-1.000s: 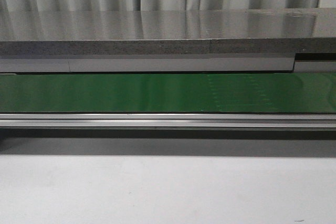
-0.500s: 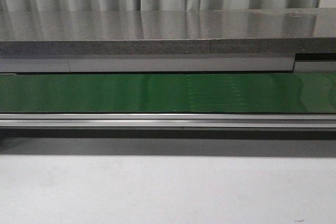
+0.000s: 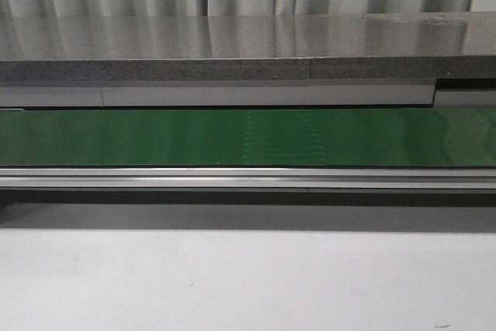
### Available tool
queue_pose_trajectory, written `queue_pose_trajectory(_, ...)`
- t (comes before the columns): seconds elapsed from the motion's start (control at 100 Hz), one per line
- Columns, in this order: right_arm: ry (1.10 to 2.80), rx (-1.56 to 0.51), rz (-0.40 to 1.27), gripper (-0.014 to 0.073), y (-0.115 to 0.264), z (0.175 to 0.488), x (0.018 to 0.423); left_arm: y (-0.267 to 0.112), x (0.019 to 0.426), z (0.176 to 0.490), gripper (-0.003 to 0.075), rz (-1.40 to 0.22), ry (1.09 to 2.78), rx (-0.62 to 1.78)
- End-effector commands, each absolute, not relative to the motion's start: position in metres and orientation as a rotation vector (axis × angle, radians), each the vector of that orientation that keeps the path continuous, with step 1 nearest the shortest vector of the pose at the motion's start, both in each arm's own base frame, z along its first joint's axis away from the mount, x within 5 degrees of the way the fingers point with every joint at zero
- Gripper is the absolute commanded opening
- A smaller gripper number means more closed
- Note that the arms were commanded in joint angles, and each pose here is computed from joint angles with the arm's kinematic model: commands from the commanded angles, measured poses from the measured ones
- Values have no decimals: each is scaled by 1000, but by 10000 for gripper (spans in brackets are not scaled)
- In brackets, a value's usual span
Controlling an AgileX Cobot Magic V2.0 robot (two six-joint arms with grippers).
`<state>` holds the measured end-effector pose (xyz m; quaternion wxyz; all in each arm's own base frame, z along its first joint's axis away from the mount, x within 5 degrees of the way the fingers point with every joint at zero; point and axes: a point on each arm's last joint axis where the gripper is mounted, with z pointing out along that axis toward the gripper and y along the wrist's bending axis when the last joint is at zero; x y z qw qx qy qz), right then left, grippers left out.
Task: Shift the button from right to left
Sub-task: 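Lower the right gripper and grasp the yellow push button by its base, then lift the button and place it on the conveyor belt end near the green tray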
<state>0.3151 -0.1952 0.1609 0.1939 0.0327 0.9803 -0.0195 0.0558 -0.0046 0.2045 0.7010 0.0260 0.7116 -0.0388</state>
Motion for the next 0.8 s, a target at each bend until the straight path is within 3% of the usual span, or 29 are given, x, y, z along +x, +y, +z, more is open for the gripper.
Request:
queue_pose_trajectory(0.0,2669,76,-132,219,-200,186,319,-6,54,199,5,-114,1514,58)
queue_pose_trajectory(0.19,2663,84,-117,171,-199,190,319,-6,54,199,5,-114,1514,58)
queue_pose_trajectory(0.47,2566,80,-83,171,-189,241,322,-6,54,199,5,-114,1514,58)
queue_pose_trajectory(0.79,2514,50,-23,174,-150,278,320,-6,54,199,5,-114,1514,58)
